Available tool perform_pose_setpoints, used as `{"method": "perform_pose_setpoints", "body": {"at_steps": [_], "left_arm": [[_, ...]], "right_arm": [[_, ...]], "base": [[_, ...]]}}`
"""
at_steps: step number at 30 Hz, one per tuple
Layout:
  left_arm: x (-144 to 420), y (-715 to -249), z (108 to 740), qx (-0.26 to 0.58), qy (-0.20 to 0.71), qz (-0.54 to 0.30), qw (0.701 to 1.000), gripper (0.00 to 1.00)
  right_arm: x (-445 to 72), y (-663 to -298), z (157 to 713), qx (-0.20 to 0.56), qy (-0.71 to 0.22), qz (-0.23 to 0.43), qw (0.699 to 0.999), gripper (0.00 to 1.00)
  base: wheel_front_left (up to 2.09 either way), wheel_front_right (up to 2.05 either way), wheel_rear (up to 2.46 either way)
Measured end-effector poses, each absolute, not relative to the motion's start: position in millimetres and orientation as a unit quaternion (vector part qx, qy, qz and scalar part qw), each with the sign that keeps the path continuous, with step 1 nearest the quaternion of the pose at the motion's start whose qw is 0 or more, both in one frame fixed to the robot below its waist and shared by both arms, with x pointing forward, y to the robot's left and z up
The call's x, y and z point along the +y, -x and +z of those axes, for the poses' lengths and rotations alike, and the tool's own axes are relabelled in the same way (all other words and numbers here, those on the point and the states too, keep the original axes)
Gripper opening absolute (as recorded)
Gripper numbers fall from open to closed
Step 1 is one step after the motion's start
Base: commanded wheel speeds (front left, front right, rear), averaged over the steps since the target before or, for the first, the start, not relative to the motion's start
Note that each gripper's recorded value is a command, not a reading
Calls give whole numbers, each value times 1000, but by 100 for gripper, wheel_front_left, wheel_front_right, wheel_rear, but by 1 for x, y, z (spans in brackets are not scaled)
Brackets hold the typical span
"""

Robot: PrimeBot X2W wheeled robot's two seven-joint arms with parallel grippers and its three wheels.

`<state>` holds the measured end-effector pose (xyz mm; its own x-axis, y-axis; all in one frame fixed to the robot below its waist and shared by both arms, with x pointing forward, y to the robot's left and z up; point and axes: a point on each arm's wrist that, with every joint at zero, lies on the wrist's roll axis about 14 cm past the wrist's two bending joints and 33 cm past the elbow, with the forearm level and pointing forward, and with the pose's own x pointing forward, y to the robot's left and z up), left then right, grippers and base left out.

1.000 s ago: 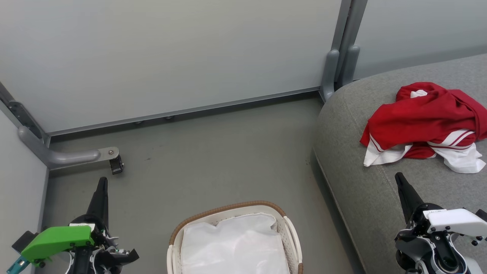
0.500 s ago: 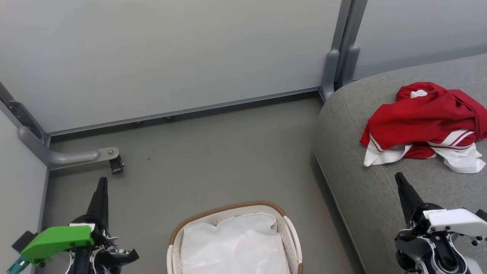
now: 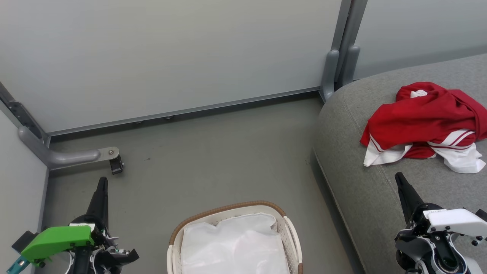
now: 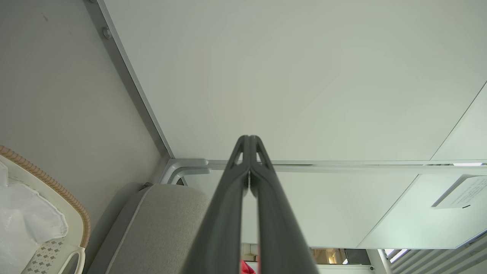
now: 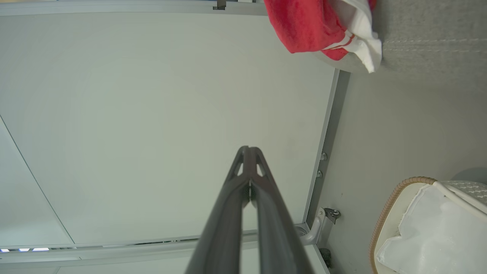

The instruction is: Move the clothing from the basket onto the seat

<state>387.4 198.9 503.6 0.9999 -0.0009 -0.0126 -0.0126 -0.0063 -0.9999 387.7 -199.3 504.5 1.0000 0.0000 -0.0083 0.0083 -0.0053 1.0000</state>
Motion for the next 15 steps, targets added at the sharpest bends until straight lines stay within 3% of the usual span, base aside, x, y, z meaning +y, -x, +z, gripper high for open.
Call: {"method": "perform_pose_setpoints", "body": {"at_steps": [15], "left_arm": [[199, -387, 504, 5, 709, 4, 705, 0]], "right_arm": [[-199, -388, 505, 3, -709, -3, 705, 0]], "base": [[0, 0, 0]]}}
